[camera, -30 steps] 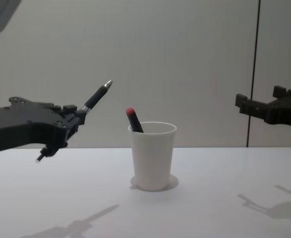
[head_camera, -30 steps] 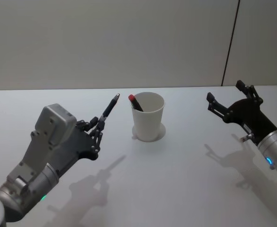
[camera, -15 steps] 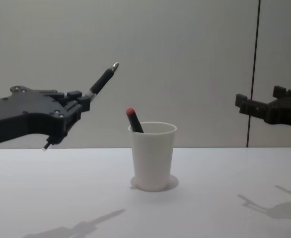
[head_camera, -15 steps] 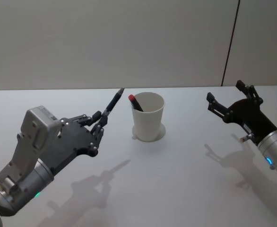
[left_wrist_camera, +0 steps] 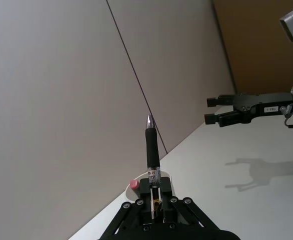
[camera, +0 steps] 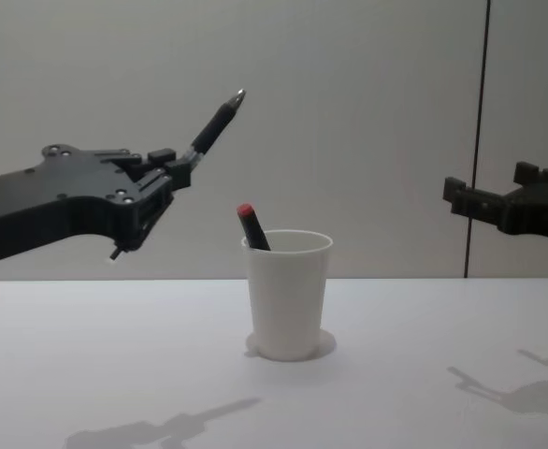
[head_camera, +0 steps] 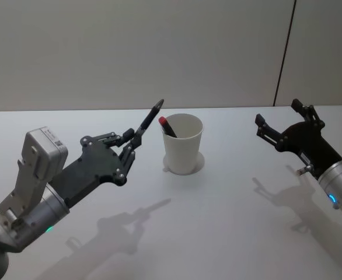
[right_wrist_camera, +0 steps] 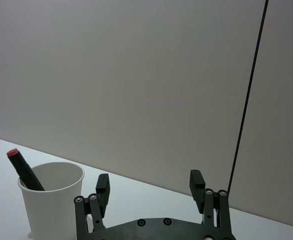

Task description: Place the pen into the pen holder.

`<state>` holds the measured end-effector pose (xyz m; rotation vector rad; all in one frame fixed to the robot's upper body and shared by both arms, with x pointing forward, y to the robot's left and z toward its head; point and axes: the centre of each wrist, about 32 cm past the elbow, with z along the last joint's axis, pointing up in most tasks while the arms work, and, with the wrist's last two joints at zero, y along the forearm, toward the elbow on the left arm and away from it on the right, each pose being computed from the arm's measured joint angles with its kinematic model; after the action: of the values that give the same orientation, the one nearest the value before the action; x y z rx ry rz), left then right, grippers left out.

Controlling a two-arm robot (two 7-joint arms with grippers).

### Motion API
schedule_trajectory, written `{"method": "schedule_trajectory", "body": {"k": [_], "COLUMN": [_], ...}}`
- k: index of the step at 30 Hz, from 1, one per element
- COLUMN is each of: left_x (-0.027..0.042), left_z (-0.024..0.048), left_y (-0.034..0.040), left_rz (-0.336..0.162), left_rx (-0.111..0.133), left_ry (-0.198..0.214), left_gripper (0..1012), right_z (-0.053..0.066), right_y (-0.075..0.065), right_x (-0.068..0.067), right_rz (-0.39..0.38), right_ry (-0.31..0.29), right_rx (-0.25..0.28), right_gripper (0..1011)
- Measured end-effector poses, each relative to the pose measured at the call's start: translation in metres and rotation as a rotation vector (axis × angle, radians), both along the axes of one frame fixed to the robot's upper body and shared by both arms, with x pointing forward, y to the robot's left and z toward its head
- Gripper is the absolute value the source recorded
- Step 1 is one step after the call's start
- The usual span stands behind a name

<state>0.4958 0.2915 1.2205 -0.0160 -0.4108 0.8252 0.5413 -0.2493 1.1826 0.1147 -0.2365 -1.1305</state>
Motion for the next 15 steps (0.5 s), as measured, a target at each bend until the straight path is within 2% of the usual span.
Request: {"method": "schedule_trajectory", "body": {"k": [15], "left_x": [0.0289], "left_z": [-0.0032], "left_y": [-0.0008], "left_rz": [-0.120], "left_rx": [-0.009], "left_ry": [-0.039], "left_gripper": [1001], "right_z": [0.000], "right_y": [0.000], "right_x": [0.000], "right_rz": [0.000], "right_ry": [0.000], "right_rx": [0.000], "right_gripper": [1002]}}
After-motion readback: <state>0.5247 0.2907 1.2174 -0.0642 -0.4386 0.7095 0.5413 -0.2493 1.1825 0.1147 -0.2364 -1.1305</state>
